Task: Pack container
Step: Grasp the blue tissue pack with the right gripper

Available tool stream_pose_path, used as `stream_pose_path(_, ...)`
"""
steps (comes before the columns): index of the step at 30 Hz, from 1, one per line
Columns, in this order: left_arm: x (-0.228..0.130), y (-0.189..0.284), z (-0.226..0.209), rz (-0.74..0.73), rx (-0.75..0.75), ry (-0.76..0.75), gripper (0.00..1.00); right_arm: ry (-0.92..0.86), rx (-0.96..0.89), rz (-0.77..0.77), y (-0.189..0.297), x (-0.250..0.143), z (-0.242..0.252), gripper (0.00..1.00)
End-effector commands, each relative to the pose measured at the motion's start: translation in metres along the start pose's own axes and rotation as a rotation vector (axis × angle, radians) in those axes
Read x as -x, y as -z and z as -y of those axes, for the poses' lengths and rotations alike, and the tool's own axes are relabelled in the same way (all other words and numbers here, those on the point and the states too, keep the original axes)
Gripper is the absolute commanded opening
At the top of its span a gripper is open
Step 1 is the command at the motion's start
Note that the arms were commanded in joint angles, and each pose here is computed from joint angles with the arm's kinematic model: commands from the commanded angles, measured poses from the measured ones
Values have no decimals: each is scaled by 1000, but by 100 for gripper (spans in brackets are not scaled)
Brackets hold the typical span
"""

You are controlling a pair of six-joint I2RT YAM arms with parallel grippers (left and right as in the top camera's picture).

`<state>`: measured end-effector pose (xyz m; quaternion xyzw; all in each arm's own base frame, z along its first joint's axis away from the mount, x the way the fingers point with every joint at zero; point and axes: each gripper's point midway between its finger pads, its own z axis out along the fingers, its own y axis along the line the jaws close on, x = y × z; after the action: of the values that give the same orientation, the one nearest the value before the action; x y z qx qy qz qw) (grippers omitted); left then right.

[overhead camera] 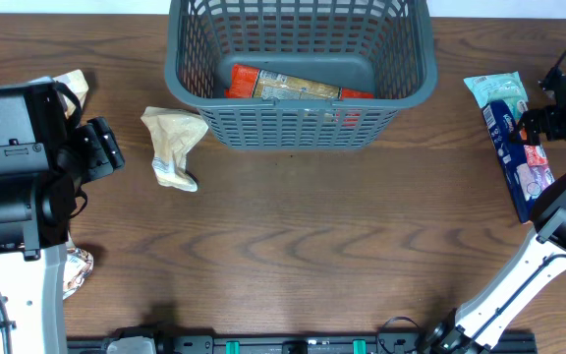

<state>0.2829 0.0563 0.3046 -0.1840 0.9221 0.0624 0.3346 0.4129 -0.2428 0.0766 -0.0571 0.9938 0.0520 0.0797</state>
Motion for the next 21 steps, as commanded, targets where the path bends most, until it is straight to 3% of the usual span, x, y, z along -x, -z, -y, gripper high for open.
stream_pose_path(1, 6, 6, -1, 25, -6, 10, 81, -78, -47, -66, -12, -9, 10, 98)
stream_pose_path(15, 7, 6, -1, 29, -7, 11, 81, -97, -1, -142, -58, -8, -5, 96)
stream_pose_path(21, 7, 6, -1, 29, -7, 11, 81, -89, 13, -162, -74, -6, -13, 88)
